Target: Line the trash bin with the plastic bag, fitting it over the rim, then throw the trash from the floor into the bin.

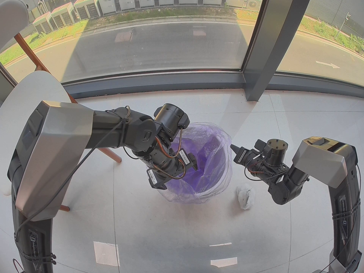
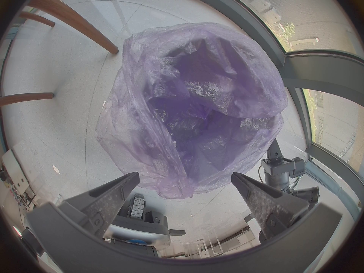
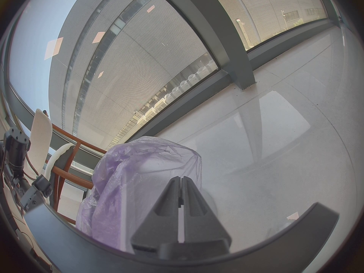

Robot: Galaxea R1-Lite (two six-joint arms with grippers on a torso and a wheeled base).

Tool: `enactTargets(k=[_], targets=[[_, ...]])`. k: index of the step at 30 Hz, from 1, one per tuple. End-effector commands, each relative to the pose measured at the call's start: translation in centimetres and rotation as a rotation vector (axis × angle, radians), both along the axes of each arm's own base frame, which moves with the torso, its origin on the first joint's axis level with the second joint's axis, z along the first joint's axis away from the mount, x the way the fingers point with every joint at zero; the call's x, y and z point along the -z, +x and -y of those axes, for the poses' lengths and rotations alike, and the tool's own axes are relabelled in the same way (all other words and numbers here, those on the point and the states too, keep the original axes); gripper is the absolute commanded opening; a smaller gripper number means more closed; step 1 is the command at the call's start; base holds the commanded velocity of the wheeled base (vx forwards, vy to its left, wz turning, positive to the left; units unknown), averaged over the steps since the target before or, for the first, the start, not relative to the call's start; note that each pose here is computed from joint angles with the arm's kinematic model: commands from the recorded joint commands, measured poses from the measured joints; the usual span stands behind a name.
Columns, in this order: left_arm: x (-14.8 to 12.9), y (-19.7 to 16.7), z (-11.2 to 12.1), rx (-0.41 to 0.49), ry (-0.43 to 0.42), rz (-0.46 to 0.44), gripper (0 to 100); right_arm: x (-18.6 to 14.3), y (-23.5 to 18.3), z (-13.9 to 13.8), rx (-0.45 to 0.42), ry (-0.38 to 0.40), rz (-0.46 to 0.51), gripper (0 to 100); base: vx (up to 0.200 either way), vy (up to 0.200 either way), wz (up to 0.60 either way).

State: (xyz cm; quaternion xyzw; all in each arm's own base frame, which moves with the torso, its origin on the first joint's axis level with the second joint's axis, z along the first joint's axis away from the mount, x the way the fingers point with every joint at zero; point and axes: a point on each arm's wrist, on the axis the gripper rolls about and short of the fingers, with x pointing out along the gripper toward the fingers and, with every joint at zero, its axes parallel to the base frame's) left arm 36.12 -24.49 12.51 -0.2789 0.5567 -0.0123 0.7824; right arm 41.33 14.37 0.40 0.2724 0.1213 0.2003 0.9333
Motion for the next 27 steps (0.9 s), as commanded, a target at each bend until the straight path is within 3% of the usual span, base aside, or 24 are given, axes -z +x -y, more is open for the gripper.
enactTargets(k=[1,27], targets=[[0.7,1.2,0.6,-0.004,0.018,-0.030,100,0.0,0.1,0.1,0.002,0.000,0.000,0,0.000,0.000,0.00],[2.4,2.7,0.5,-0.030,0.033,-0.057,100,0.4,0.2,0.5,0.012,0.000,-0.005,0,0.000,0.000,0.00]])
